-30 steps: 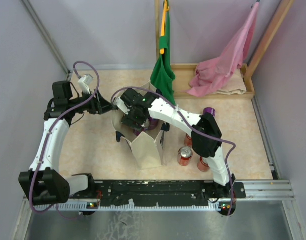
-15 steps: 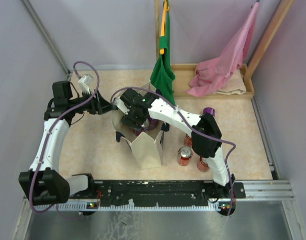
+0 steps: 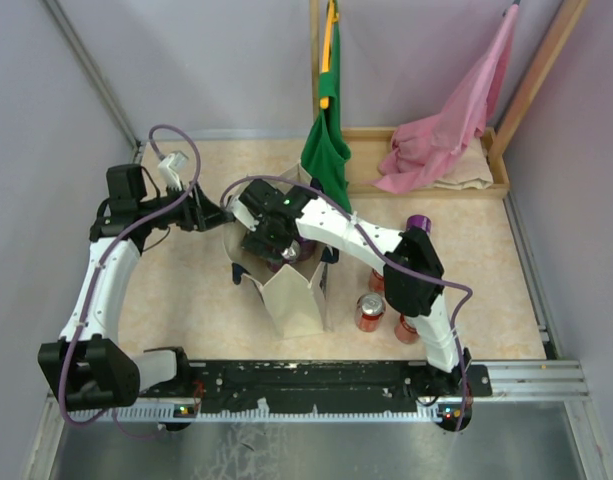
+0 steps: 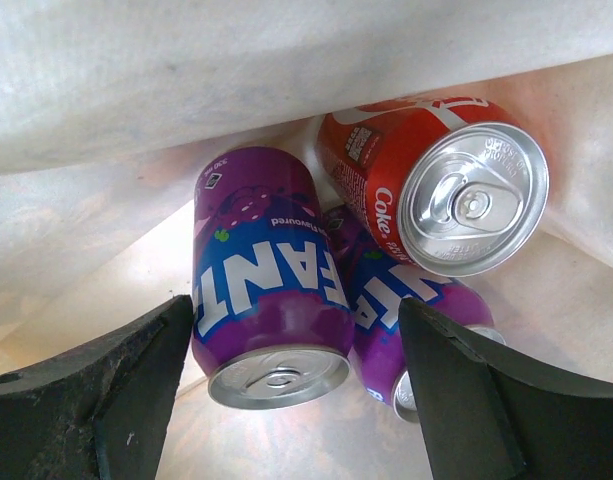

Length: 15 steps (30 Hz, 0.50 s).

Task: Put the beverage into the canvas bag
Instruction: Place the drink in the canvas bag.

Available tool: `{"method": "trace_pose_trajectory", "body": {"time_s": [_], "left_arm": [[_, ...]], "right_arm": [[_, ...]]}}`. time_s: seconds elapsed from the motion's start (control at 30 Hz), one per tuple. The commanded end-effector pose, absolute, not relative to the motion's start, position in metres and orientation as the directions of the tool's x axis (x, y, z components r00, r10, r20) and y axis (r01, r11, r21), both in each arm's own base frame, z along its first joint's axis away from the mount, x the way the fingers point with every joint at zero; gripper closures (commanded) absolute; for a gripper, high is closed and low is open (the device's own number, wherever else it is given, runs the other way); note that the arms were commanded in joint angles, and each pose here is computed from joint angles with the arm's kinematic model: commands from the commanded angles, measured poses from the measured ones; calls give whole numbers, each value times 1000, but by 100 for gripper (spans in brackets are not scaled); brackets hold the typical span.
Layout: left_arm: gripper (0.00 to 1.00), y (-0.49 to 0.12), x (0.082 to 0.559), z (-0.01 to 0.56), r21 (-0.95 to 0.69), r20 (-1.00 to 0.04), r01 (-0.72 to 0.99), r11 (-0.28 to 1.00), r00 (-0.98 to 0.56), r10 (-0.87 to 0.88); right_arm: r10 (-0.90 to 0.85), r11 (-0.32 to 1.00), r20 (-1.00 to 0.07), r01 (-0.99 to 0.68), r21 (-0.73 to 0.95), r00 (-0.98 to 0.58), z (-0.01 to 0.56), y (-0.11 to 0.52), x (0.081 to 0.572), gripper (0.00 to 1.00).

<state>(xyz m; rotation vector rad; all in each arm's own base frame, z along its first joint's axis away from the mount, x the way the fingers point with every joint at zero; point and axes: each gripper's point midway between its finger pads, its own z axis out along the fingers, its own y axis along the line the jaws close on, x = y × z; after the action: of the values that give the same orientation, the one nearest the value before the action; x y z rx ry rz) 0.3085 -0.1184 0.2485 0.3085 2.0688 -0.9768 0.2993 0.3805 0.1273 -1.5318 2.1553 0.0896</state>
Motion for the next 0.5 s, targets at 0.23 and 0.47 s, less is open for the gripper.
{"method": "trace_pose_trajectory", "body": {"time_s": [0.23, 0.47], "left_arm": [[30, -114, 320, 247, -500, -790, 527, 687, -603, -113], [30, -114, 324, 246, -500, -791, 529, 686, -601, -112]], "right_arm": [[-812, 329, -565, -913, -241, -144, 201, 401, 281, 17], [-791, 356, -592, -902, -245, -151, 213, 403, 285, 17]]}}
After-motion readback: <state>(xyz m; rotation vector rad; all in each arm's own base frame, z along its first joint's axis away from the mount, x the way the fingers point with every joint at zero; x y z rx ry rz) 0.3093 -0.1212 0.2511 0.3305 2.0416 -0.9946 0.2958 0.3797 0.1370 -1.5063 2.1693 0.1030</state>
